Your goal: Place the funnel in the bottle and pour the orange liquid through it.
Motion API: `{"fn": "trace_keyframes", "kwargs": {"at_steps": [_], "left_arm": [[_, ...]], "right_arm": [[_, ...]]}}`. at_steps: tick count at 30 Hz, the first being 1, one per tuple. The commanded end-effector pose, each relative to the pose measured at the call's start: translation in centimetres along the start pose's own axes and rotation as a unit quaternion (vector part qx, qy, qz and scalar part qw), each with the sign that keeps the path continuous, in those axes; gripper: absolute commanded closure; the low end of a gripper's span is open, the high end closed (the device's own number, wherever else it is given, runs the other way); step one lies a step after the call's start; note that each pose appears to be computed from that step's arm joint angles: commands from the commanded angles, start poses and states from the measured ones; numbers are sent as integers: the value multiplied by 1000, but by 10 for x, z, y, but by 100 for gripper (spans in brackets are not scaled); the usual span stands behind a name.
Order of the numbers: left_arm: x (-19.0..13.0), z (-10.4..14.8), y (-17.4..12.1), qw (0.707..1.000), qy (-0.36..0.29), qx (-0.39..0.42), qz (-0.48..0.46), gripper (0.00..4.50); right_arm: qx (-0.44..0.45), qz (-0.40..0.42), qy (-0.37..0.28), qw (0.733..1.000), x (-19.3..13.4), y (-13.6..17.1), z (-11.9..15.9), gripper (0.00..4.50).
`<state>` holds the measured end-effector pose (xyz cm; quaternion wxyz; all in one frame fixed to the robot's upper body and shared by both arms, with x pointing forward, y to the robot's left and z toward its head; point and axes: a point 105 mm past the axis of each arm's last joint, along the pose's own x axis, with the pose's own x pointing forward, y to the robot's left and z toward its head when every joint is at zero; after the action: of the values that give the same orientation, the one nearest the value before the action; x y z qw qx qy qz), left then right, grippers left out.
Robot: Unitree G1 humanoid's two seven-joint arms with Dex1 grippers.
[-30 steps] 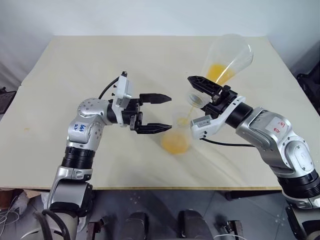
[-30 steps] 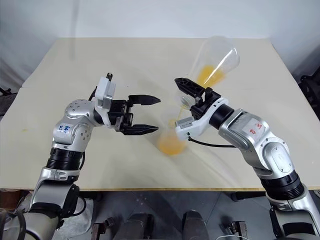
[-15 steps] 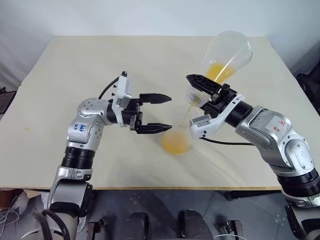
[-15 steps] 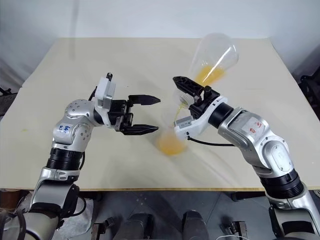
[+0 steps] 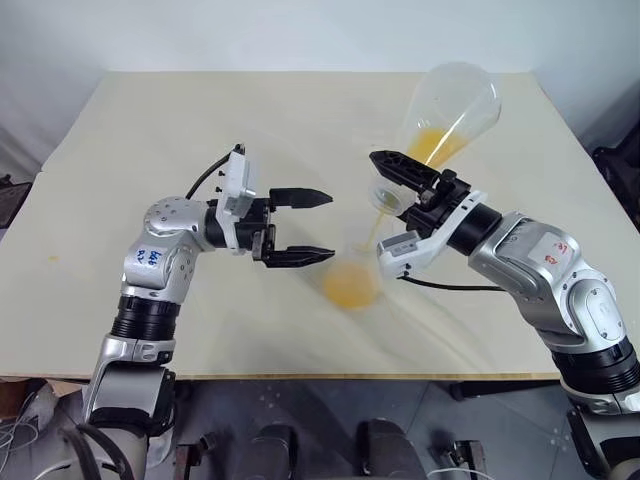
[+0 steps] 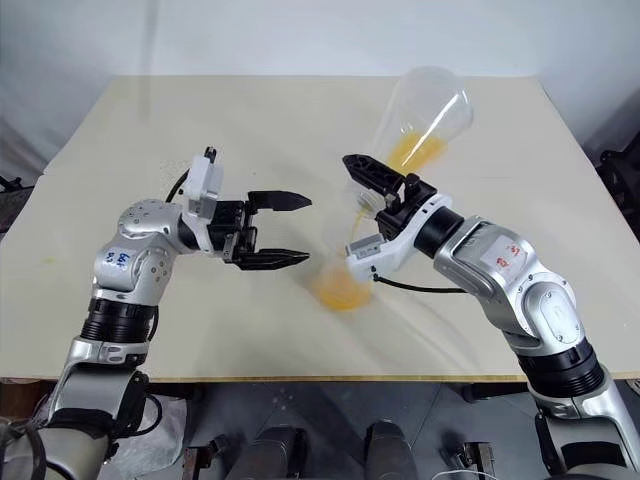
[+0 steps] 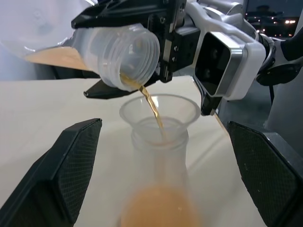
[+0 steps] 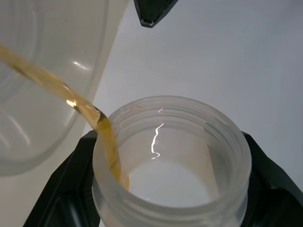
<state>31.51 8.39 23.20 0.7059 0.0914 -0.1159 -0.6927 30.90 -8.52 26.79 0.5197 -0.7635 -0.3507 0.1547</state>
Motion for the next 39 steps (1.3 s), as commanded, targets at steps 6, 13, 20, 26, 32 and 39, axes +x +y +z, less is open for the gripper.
{"fn": "trace_keyframes", "kwargs": {"at_steps": [6, 13, 20, 26, 32, 39], "left_arm": [[-1, 12, -3, 1000, -10, 21, 0, 0], [-3, 13, -2, 1000, -10, 22, 4, 0], [-6, 15, -1, 1000, -11, 24, 8, 0], [-8, 14, -2, 1000, -8, 23, 10, 0], [-9, 14, -4, 1000, -7, 21, 11, 0], [-8, 14, -4, 1000, -6, 21, 10, 0]], "right_arm": [[-19, -34, -10, 999, 1, -18, 3, 166], [-20, -32, -10, 999, 0, -18, 2, 166], [-18, -33, -10, 999, 0, -18, 3, 166], [-19, -32, -10, 999, -1, -18, 3, 166], [-21, -31, -12, 999, -2, -18, 3, 166], [-27, -32, -14, 999, -1, -19, 2, 166]]}}
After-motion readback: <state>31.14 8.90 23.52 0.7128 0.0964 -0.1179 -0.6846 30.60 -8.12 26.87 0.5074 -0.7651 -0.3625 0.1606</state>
